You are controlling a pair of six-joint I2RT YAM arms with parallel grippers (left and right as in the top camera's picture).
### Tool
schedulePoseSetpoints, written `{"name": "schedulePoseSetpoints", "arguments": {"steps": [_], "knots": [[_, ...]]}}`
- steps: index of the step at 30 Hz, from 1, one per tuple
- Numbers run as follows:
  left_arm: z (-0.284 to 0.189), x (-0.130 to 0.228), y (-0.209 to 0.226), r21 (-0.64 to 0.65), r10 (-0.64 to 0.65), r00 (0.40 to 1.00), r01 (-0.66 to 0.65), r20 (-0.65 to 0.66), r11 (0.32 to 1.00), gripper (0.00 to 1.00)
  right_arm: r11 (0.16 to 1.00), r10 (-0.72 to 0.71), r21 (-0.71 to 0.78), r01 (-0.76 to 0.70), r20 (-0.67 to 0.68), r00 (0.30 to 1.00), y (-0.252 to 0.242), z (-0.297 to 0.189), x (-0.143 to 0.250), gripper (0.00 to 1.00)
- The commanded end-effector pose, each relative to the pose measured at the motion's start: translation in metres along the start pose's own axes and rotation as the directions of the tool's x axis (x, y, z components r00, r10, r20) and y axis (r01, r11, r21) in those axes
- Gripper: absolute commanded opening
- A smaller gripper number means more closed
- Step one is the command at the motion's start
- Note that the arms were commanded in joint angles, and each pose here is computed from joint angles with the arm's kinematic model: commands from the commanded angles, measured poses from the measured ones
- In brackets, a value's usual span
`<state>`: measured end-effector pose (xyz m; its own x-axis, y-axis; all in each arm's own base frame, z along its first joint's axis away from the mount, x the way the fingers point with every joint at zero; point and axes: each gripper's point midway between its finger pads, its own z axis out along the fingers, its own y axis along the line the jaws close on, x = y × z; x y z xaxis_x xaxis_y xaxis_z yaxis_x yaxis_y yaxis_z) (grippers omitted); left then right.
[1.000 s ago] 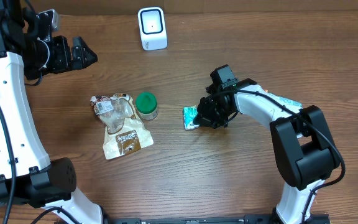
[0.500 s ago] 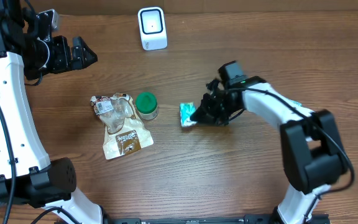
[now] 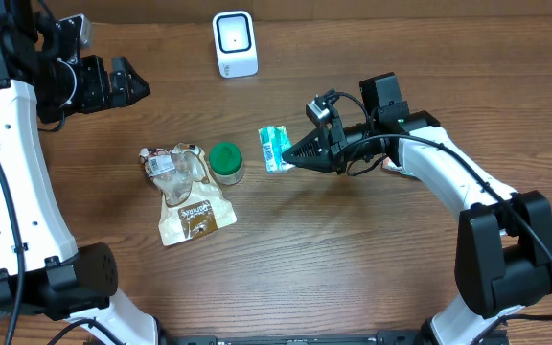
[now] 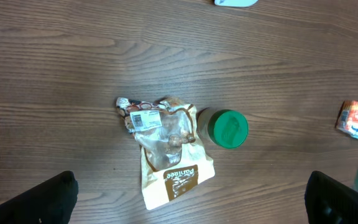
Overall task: Scan the item barcode
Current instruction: 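Lift the Kleenex pack and carry it toward the scanner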
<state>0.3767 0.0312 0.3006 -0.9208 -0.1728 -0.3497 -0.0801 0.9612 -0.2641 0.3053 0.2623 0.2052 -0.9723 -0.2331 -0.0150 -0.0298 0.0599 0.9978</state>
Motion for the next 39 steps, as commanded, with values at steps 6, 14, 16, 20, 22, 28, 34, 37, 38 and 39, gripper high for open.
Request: {"name": "schedulePoseSetpoints", "arguments": {"steps": [6,14,16,20,22,28,34,37,38,39], "knots": [[-0.006,-0.001,-0.006,0.009,0.029,0.999,-0.029,0.02,1.0,1.0,0.996,-0.033,-0.083,0.029,-0.044,0.998,0.023,0.0,0.008,0.04],[-0.006,-0.001,-0.006,0.009,0.029,0.999,-0.029,0.02,1.0,1.0,0.996,-0.034,-0.083,0.03,-0.044,0.998,0.023,0.0,0.008,0.04],[-0.006,-0.001,-0.006,0.009,0.029,0.999,-0.029,0.02,1.0,0.99,0.996,-0.034,-0.083,0.03,-0.044,0.998,0.023,0.0,0.008,0.04],[-0.006,-0.001,-0.006,0.009,0.029,0.999,-0.029,0.02,1.0,1.0,0.996,-0.039,-0.083,0.036,-0.043,0.998,0.023,0.0,0.007,0.04],[-0.006,-0.001,-0.006,0.009,0.029,0.999,-0.029,0.02,1.0,1.0,0.995,-0.05,-0.083,0.046,-0.043,0.998,0.023,0.0,0.007,0.04],[-0.006,-0.001,-0.006,0.009,0.029,0.999,-0.029,0.02,1.0,1.0,0.997,-0.058,-0.058,0.056,-0.029,0.998,0.019,0.0,0.003,0.04],[-0.006,-0.001,-0.006,0.009,0.029,0.999,-0.029,0.02,1.0,1.0,0.998,-0.058,-0.03,0.057,-0.014,0.998,0.015,0.0,0.001,0.04],[-0.006,-0.001,-0.006,0.009,0.029,0.999,-0.029,0.02,1.0,1.0,0.998,-0.058,-0.02,0.058,-0.009,0.998,0.013,0.0,0.0,0.04],[-0.006,-0.001,-0.006,0.009,0.029,0.999,-0.029,0.02,1.0,1.0,0.998,-0.058,-0.016,0.058,-0.006,0.998,0.012,0.001,-0.001,0.04],[-0.006,-0.001,-0.006,0.009,0.029,0.999,-0.029,0.02,1.0,1.0,0.998,-0.058,-0.005,0.058,-0.001,0.998,0.01,0.001,-0.002,0.04]]}}
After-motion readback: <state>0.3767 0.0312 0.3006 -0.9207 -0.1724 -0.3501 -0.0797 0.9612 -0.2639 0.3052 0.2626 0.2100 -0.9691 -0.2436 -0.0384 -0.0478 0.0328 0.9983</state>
